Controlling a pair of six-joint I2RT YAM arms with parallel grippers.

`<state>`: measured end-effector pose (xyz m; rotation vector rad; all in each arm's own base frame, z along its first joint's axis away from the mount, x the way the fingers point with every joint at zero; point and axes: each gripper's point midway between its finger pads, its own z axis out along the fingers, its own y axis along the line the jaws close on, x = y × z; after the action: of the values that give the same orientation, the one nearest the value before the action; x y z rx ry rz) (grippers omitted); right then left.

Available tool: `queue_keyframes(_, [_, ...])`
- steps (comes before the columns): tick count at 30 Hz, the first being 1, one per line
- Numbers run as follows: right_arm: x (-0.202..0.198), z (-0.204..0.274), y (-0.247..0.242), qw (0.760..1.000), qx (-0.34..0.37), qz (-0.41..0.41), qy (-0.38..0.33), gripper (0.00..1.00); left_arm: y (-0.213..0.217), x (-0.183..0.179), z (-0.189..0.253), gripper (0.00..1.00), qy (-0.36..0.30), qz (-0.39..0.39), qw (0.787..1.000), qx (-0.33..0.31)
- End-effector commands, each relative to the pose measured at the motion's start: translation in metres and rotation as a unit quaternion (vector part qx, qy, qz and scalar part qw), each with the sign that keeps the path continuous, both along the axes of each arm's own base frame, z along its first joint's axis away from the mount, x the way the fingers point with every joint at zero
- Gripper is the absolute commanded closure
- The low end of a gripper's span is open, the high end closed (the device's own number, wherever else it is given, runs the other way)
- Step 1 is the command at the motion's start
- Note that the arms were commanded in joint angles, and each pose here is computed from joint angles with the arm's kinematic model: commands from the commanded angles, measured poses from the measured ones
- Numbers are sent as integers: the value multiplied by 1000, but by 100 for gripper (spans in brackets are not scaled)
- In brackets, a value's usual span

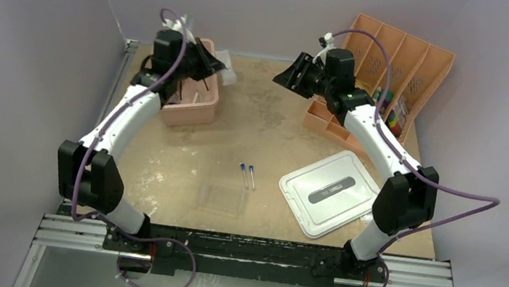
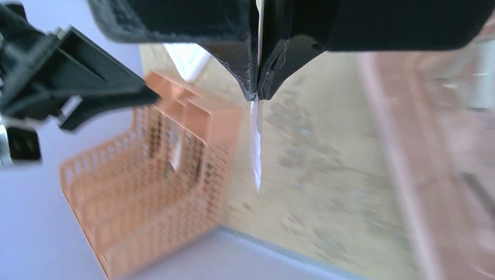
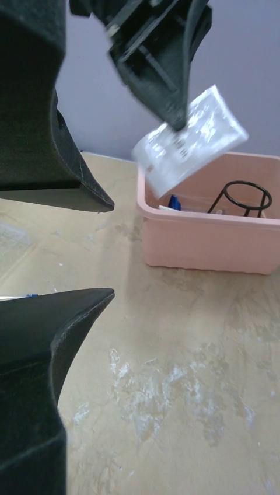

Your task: Organize the chemistry lab equipment

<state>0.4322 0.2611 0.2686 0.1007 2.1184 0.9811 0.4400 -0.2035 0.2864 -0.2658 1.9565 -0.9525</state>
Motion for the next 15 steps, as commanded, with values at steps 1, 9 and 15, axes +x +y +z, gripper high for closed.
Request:
queue_keyframes(1, [1,16,-12,999,-8,-14,-28,46,70,1,13,100,23,27,995,90])
queue_keyframes(9, [-1,-1,-13,1000,-15,-12,1,47,173,12,-16,100,137,87,983,90])
queue_keyframes(15, [-1,-10,-15,1000,-20,-11,13,47,209,10,-60,100,214,110,956,166])
